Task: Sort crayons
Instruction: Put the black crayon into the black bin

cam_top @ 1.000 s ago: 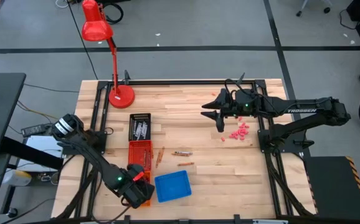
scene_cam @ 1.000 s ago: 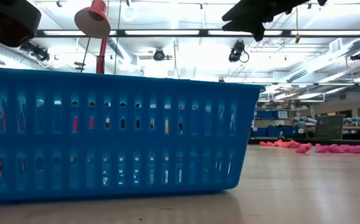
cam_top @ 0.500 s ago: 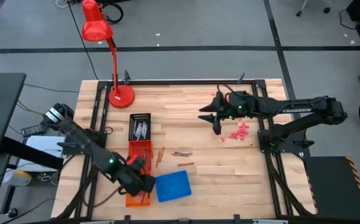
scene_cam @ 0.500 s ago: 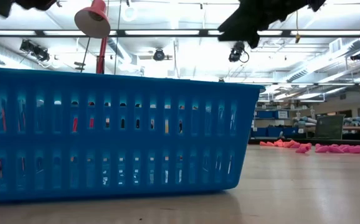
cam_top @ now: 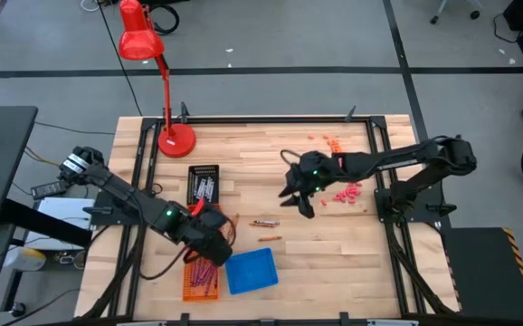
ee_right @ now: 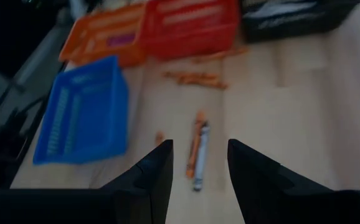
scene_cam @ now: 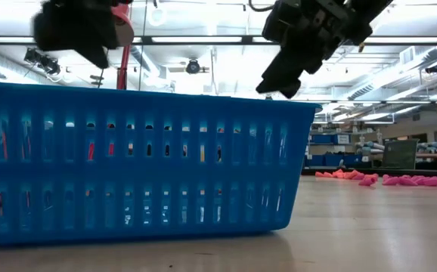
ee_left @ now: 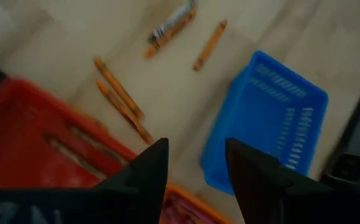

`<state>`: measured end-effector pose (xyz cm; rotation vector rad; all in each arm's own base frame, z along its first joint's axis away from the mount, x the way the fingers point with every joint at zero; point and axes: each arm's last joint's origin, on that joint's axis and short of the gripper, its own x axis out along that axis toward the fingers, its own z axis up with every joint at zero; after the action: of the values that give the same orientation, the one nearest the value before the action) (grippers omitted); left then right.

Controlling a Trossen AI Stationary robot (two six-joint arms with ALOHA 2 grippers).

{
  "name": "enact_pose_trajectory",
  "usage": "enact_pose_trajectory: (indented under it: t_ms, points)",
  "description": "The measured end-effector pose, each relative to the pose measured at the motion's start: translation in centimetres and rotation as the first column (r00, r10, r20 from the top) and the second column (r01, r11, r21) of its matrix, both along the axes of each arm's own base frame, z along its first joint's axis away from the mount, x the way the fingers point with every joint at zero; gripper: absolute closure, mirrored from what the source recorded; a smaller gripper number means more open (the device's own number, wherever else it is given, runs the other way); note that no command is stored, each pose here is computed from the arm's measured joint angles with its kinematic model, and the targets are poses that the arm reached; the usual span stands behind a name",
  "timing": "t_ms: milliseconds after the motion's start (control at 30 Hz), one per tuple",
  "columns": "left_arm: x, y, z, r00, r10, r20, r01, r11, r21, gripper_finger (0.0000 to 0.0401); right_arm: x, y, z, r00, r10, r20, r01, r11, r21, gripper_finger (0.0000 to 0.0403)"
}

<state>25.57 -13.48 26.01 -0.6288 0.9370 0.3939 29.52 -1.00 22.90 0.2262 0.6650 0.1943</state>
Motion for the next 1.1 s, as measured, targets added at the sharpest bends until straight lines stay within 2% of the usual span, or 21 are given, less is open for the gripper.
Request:
enact_pose_trajectory:
  t_ms: [167, 333, 533, 767, 900, 1100]
  points:
    - [0.1, 0.9, -0.1, 0.999, -0.038, -0.028, 0.040, 0.995, 0.090, 0.0230, 0.8, 1.0, -1.7, 0.996, 0.075, -0.049, -0.074, 0.997, 0.023, 0.0247]
    - [-0.6, 2.0, -0.4, 0.992, 0.023, -0.121, -0.008, 0.993, 0.118, 0.0230, 1.4, 1.5, -2.8, 0.991, 0.113, -0.068, -0.111, 0.994, 0.025, 0.0247]
    - [-3.0, 4.0, 1.3, 0.981, 0.059, -0.184, -0.032, 0.988, 0.148, 0.0230, 1.8, 1.5, -3.2, 0.991, 0.123, -0.047, -0.123, 0.992, 0.004, 0.0241]
    - [-5.5, 6.7, 4.0, 0.985, 0.115, -0.130, -0.095, 0.984, 0.151, 0.0230, 1.9, 1.2, -3.3, 0.994, 0.107, -0.039, -0.107, 0.994, -0.015, 0.0220]
    - [-6.9, 7.3, 4.7, 0.984, 0.115, -0.135, -0.089, 0.979, 0.181, 0.0230, 2.2, 1.5, -3.9, 0.992, 0.109, -0.055, -0.112, 0.992, -0.052, 0.0208]
    - [-8.2, 7.8, 4.7, 0.970, 0.106, -0.218, -0.054, 0.971, 0.233, 0.0230, 3.0, 1.9, -5.6, 0.990, 0.111, -0.082, -0.116, 0.992, -0.057, 0.0196]
